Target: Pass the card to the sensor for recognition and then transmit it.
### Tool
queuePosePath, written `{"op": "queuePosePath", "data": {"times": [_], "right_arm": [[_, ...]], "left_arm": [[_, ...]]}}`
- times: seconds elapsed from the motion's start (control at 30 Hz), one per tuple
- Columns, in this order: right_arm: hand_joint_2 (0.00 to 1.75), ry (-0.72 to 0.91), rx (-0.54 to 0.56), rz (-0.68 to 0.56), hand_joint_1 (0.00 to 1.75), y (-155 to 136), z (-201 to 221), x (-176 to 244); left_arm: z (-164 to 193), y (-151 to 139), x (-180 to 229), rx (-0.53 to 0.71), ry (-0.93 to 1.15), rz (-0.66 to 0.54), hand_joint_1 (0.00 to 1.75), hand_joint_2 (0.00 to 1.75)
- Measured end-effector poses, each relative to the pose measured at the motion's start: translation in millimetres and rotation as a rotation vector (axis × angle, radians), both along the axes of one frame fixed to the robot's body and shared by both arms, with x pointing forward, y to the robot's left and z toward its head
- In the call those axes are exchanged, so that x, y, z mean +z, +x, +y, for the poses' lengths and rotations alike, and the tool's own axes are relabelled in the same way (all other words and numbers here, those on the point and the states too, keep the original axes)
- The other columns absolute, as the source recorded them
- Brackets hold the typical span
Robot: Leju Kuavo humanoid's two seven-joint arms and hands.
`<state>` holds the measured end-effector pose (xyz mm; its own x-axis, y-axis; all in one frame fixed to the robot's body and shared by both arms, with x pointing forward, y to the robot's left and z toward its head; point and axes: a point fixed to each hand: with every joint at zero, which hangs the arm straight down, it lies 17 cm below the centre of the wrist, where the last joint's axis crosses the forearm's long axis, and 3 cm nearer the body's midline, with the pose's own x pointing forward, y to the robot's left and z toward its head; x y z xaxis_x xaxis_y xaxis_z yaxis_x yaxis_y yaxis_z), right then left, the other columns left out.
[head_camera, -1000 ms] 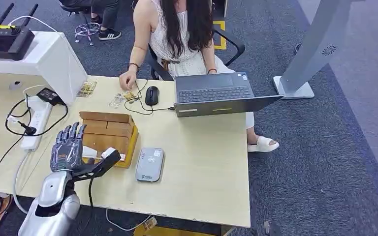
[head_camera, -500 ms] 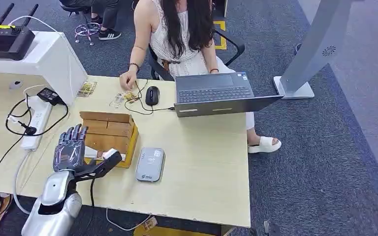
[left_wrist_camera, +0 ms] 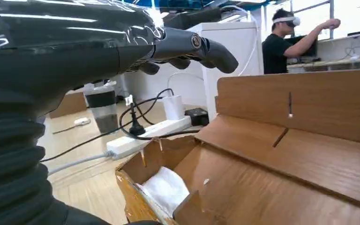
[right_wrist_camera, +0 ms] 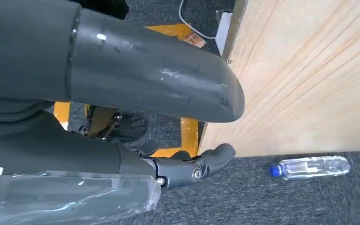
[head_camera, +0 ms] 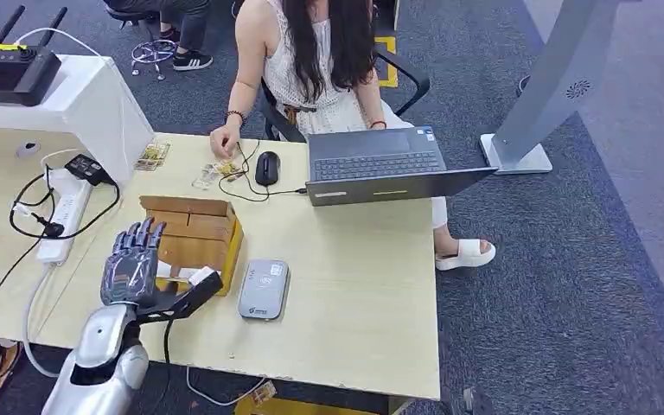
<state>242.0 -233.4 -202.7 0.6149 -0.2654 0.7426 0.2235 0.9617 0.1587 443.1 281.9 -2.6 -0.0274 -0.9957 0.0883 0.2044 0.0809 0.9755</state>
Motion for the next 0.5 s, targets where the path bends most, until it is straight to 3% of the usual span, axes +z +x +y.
{"op": "queuePosePath", "data": {"times": [0.5], "right_arm": [[0.00, 0.004, -0.024, -0.001, 0.00, -5, -4, -1]], "left_arm": [[-46, -16, 25, -0.106, -0.036, -0.032, 0.00, 1.75]]}}
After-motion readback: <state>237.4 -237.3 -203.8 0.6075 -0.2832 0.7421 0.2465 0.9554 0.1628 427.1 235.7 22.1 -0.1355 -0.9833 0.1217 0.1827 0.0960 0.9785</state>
